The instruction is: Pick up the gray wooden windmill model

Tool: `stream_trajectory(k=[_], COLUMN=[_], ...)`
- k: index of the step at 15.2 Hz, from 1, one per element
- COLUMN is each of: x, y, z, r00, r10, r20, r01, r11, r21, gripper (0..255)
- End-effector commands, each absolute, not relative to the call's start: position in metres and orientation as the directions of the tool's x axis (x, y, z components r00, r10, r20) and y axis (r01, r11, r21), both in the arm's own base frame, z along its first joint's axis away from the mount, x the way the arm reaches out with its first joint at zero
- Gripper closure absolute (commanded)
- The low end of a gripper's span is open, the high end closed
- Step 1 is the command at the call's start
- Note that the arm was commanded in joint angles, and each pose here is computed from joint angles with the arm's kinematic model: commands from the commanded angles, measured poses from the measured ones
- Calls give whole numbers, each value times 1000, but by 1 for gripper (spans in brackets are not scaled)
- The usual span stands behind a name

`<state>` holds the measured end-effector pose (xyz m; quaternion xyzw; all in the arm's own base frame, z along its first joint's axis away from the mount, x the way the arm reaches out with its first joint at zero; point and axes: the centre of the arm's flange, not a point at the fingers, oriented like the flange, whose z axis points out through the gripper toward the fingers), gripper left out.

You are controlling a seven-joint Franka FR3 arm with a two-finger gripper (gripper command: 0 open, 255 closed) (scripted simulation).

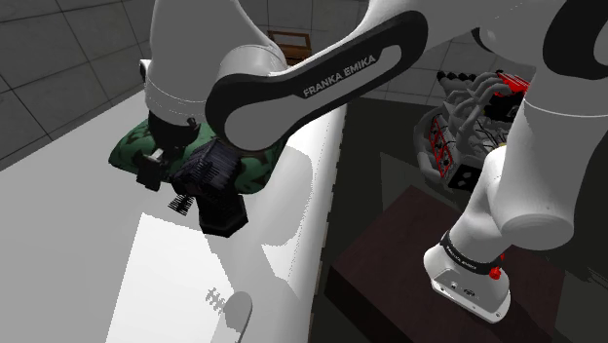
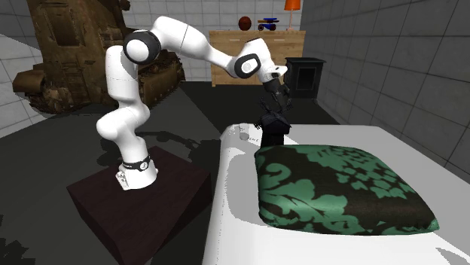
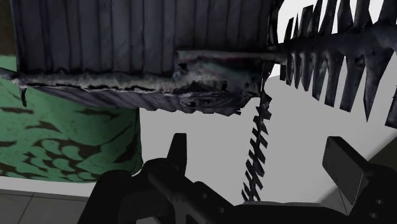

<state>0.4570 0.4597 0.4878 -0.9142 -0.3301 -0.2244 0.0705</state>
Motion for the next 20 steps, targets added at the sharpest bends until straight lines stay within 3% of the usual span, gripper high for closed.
stream_trajectory(k=[1, 2, 3, 12, 20], x=[457, 457, 458, 457, 457], y=[460, 460, 460, 460, 460], z=[482, 482, 482, 482, 524], r00=[681, 681, 681, 681, 681], r10=[572, 572, 572, 572, 572], r20=[457, 457, 457, 457, 457], r01=[635, 635, 635, 635, 635], r11=[-772, -772, -772, -772, -772], r21=[19, 19, 19, 19, 19], gripper=[0, 0, 255, 255, 255])
